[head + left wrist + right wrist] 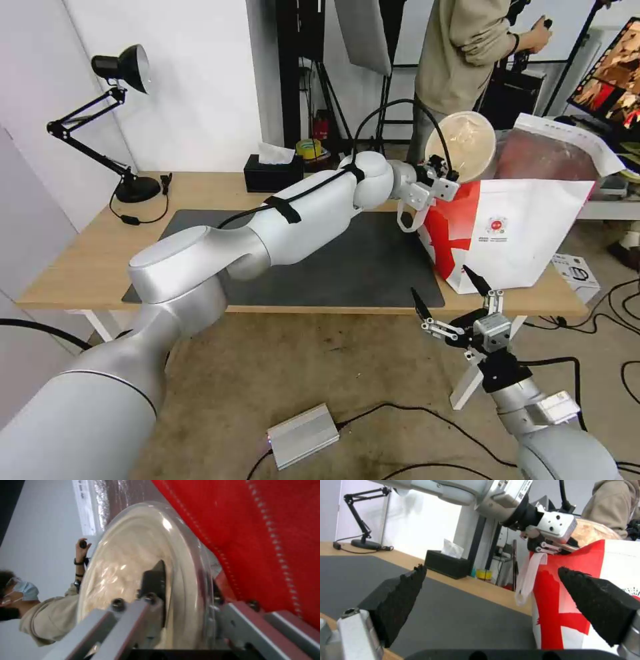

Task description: Pick up the trash from the table and place it into the takeout bag.

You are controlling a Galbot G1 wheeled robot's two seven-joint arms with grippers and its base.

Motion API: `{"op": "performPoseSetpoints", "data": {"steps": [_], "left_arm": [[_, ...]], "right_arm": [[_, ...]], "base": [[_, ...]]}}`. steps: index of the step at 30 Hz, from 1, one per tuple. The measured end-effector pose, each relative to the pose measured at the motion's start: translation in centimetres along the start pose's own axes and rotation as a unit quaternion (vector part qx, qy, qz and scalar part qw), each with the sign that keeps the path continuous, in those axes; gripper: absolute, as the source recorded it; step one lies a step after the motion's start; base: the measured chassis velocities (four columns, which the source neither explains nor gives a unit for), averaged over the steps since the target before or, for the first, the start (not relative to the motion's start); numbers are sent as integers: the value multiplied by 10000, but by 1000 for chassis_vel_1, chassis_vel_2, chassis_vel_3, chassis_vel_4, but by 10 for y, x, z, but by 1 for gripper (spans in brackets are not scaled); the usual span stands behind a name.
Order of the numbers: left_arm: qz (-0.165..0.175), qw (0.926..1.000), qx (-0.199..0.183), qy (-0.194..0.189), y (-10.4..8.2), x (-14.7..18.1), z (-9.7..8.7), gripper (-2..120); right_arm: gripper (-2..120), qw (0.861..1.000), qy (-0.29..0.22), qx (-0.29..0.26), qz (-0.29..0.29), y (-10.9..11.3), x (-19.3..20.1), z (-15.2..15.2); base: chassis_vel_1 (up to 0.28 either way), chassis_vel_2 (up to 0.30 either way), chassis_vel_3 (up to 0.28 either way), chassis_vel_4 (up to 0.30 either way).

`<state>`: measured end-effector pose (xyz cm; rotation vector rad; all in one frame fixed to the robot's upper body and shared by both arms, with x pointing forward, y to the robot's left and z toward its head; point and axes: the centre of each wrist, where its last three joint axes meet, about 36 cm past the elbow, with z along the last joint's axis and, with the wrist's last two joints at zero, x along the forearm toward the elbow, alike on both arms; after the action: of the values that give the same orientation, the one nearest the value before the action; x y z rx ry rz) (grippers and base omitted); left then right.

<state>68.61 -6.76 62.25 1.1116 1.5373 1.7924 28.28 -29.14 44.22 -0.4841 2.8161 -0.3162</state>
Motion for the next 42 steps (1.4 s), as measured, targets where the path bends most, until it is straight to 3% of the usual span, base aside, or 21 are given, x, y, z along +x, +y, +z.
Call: {"op": "performPoseSetpoints", "data": {"steps": [21,28,32,36,37,40,42], "left_arm": [[26,10000,-49,-1,2,0,-2,99],[-249,9997,58,-12,13,4,1,100],[-439,9984,341,-119,25,9,8,100],[-700,9920,1005,-305,34,13,13,100],[-700,9920,1005,-305,34,13,13,100],[-983,9823,1527,-464,40,17,15,100],[-1065,9794,1647,-490,41,18,16,100]], "right_arm": [[100,10000,0,0,0,0,0,0],[100,10000,0,0,0,0,0,0],[100,10000,0,0,0,0,0,0],[100,10000,0,0,0,0,0,0],[100,10000,0,0,0,0,0,0],[100,10000,0,0,0,0,0,0],[100,10000,0,0,0,0,0,0]], "base": [[0,0,0,0],[0,0,0,0],[0,0,0,0],[0,0,0,0],[0,0,0,0],[0,0,0,0],[0,0,0,0]]}}
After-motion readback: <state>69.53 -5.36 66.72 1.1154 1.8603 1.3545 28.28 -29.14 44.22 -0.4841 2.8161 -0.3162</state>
